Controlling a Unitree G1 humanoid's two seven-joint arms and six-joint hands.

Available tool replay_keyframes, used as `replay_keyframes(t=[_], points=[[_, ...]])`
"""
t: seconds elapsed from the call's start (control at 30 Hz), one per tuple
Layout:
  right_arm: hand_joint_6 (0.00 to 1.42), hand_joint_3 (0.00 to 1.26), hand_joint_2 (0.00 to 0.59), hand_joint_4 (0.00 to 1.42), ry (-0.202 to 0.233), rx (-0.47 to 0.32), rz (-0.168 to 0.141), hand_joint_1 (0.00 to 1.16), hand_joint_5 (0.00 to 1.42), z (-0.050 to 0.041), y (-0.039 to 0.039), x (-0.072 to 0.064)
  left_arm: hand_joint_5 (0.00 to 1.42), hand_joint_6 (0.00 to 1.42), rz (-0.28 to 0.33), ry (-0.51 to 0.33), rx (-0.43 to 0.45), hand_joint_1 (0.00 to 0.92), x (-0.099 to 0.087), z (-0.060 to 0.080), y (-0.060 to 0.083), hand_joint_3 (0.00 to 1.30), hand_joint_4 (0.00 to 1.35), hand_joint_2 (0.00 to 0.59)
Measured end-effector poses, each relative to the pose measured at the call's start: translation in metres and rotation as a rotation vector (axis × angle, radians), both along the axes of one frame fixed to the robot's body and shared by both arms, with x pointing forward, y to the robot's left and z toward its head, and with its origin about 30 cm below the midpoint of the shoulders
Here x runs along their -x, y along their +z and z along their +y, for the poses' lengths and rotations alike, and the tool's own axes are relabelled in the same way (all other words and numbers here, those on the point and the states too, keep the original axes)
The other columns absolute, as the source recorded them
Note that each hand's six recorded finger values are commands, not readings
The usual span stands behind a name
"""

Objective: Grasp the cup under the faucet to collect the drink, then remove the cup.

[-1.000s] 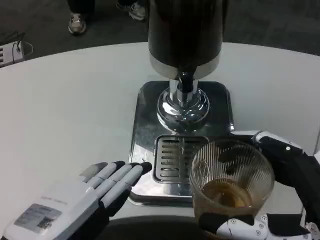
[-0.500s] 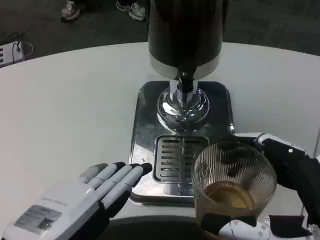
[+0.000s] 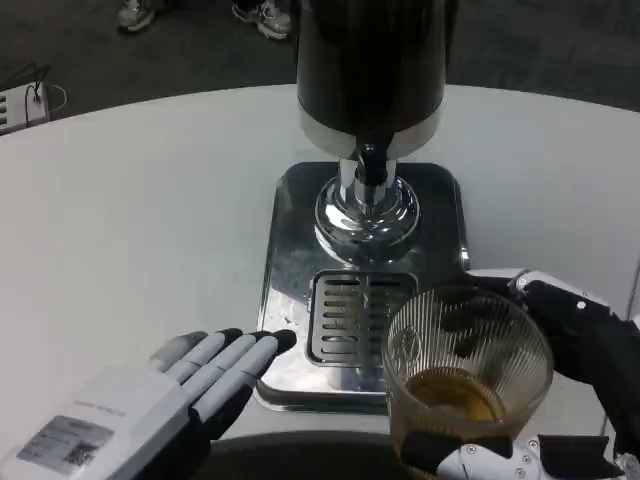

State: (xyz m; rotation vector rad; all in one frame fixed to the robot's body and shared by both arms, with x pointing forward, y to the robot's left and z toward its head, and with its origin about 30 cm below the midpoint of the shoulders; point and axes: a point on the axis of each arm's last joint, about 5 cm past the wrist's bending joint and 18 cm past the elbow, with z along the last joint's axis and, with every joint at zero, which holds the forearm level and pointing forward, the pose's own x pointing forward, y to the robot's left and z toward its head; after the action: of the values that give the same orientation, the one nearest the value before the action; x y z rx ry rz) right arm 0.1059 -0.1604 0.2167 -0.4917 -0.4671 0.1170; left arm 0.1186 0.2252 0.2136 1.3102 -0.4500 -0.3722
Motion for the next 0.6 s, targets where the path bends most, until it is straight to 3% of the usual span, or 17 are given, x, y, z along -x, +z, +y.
replay_keyframes(t=[0.6], points=[[1.42,1.01,0.214,1.23,0.002,-0.008,-0.006,0.95,1.38,0.0009,-0.0007,0.0015,0.00,0.00,-0.001,0.003,0.010,0.000,0.0021,0.0015,0.0014,0.00,0.00,0.054]])
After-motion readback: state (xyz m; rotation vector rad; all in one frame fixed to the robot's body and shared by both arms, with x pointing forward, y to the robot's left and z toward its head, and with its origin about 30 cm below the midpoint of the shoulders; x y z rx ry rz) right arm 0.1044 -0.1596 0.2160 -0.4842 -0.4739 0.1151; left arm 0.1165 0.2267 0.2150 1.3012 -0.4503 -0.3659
